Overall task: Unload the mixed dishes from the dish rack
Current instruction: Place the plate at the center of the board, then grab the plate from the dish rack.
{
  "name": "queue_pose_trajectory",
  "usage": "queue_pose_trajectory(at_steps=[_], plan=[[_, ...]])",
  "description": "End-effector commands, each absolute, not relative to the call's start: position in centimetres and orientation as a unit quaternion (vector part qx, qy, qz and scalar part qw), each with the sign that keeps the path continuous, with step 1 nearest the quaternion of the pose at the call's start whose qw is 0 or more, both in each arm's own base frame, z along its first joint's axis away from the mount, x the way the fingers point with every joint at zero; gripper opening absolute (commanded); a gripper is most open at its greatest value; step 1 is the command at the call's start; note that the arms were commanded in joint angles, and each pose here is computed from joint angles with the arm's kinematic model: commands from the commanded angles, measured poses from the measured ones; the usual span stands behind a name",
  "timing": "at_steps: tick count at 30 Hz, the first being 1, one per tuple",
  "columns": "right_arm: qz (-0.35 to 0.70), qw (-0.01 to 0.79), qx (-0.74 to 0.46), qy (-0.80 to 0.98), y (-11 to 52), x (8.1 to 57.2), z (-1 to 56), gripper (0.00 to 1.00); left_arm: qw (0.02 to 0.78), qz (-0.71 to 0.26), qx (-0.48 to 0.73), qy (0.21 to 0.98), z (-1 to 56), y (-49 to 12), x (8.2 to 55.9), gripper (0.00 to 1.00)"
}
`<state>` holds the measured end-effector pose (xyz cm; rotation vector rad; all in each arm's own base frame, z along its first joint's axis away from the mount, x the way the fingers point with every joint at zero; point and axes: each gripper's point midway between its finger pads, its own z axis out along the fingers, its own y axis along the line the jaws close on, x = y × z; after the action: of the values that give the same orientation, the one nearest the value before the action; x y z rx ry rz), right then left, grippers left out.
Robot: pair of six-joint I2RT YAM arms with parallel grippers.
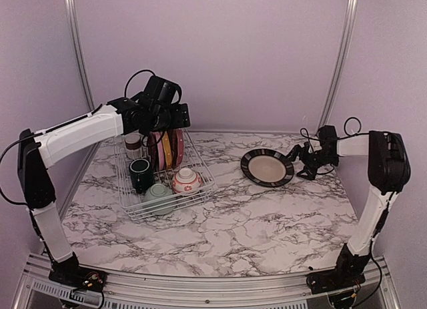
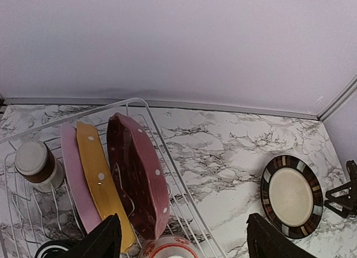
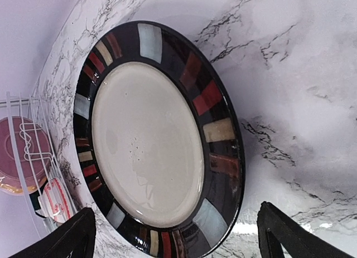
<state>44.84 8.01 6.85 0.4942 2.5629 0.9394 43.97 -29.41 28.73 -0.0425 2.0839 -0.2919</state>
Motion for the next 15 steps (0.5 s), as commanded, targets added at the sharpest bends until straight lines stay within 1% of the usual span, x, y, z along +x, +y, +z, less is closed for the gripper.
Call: queue_pose_trajectory(at_steps=[1, 7, 15], plan=[[0.299, 0.210, 0.155, 0.918, 7.2, 44.8, 9.4, 0.98, 0.456, -0.149, -0.053, 0.876, 26.8, -29.1, 44.9, 0.78], [0.306, 0.254, 0.143, 0.906, 7.2, 45.3, 13.0, 0.98, 0.437, -0.173, -0.055, 0.881, 24.8, -29.7, 46.2, 0.65], [0.328, 0.287, 0.137, 0.890, 7.6, 45.9, 16.9, 0.98, 0.414, -0.182, -0.070, 0.889, 22.1, -29.6, 48.0, 0.60]])
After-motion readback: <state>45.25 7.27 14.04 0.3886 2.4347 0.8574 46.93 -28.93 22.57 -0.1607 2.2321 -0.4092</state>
